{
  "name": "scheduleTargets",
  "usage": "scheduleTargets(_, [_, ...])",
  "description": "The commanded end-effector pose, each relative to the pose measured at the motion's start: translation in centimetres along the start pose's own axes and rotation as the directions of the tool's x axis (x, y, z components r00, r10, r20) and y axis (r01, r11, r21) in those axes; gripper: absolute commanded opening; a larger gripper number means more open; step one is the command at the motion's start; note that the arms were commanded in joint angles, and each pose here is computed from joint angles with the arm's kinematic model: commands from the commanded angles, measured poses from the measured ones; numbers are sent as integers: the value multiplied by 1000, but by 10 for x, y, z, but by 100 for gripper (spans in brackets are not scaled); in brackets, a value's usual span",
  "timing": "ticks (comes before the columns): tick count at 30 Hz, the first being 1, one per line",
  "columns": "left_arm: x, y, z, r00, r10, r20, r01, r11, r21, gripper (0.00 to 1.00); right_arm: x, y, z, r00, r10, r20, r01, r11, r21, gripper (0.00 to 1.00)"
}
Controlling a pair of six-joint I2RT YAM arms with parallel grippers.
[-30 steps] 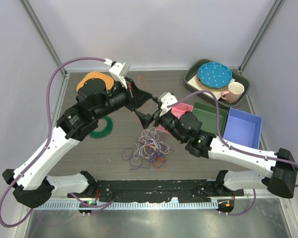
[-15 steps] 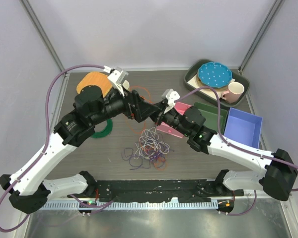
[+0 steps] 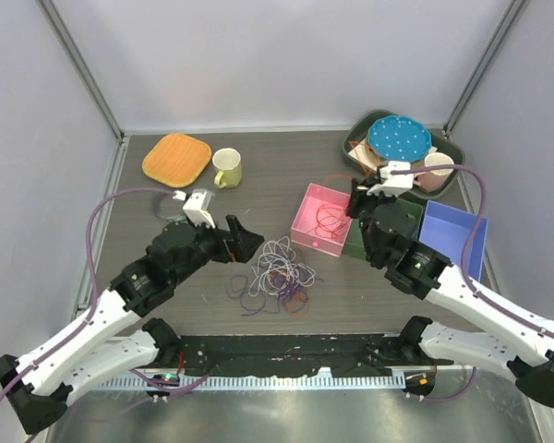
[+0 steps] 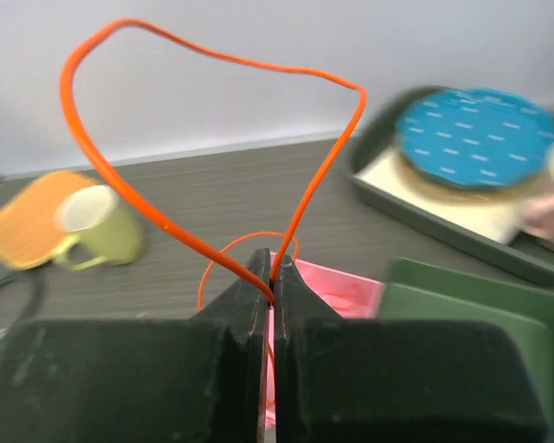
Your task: Untangle the cables
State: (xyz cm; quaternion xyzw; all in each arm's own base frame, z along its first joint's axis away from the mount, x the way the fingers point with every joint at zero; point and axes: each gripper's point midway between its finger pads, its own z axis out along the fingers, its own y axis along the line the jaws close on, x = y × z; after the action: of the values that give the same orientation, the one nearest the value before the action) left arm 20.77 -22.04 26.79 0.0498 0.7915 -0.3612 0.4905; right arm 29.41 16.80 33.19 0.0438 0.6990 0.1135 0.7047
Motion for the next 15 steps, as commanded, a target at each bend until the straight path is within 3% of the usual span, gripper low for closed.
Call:
scheduleTargets(1, [29,53,14,987,-150,60,160,965,-207,100,-6,-88,-20,999,-48,7,41,917,396,1])
scheduleTargets(6, [50,59,24,984,-179,-2,174,957,-233,100,7,-143,-18,998,-59,-18,59,825,562,1])
scheduleTargets(10, [58,57,31,983,-180,-47,164,958,-236,100,43,-169,2,995,-16,-97,70,806,587,1])
scheduleTargets(15, [76,68,38,977,-193,-92,160,944,-288,100,61,-169,20,992,17,-126,56,831,553,1])
